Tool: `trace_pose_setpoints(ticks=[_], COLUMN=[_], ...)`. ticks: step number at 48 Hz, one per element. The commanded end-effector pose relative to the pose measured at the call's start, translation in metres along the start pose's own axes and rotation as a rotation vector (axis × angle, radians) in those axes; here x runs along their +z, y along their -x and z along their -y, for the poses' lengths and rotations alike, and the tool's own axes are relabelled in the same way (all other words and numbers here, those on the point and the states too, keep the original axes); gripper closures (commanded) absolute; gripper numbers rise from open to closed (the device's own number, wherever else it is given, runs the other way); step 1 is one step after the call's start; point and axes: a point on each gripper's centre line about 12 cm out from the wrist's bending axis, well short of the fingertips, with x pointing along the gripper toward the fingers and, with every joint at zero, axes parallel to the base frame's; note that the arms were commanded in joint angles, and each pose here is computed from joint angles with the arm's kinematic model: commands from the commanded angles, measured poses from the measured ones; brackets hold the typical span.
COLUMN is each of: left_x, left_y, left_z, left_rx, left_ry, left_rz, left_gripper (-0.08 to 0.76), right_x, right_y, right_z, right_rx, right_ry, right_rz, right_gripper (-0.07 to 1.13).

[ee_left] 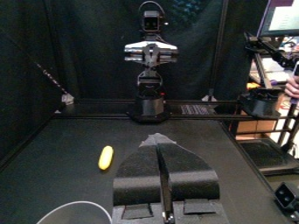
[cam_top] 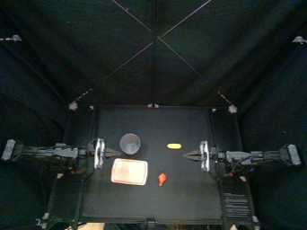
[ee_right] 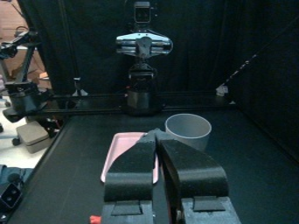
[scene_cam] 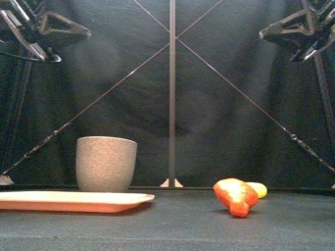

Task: Pick the corn then place it on the pink plate
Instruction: Pick the corn

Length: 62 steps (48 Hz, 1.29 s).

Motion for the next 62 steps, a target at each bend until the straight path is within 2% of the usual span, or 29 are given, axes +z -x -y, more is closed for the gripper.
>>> trace_pose_setpoints(ticks=[1,4,11,17,22,26,34,41,48,54,62], left_x=[0.011,0.011,0.012,0.015,0.015,0.014,0.012,0.011,0.011,0.010,0.007], left_y=[0.001,0.003,0.007,0.008,0.008,0.009,0.008,0.009,0.008,0.009,0.009], left_z=[-0.003,-0.003,-0.004,-0.004,-0.005,-0.006,-0.009,-0.009,-0.010,-0.011,-0.011], left_rx=[0.014,0.016,0.019,0.021,0.025,0.029,0.045,0.049,0.052,0.056,0.056], left_ry=[-0.009,-0.009,-0.008,-0.008,-0.008,-0.010,-0.011,-0.011,-0.011,-0.011,-0.008], left_rz=[0.028,0.026,0.029,0.037,0.037,0.034,0.021,0.014,0.011,0.008,0.000], left_gripper=[0.709,0.710,0.710,0.710,0.709,0.709,0.710,0.710,0.710,0.710,0.710], right_x=[-0.015,-0.029,-0.072,-0.084,-0.082,-0.078,-0.078,-0.089,-0.106,-0.118,-0.135], right_y=[-0.005,-0.008,-0.015,-0.021,-0.024,-0.026,-0.027,-0.031,-0.039,-0.049,-0.067], right_z=[0.005,0.011,0.030,0.047,0.060,0.071,0.089,0.092,0.094,0.099,0.107], right_rx=[-0.027,-0.054,-0.135,-0.196,-0.238,-0.274,-0.329,-0.326,-0.315,-0.308,-0.302], right_ry=[-0.003,-0.001,-0.013,-0.026,-0.009,0.016,0.041,0.043,0.033,0.031,0.025], right_rz=[-0.067,-0.149,-0.460,-0.616,-0.652,-0.658,-0.676,-0.717,-0.758,-0.782,-0.841], right_gripper=[1.04,1.04,1.01,1.00,0.97,0.89,0.63,0.39,0.23,0.19,0.18])
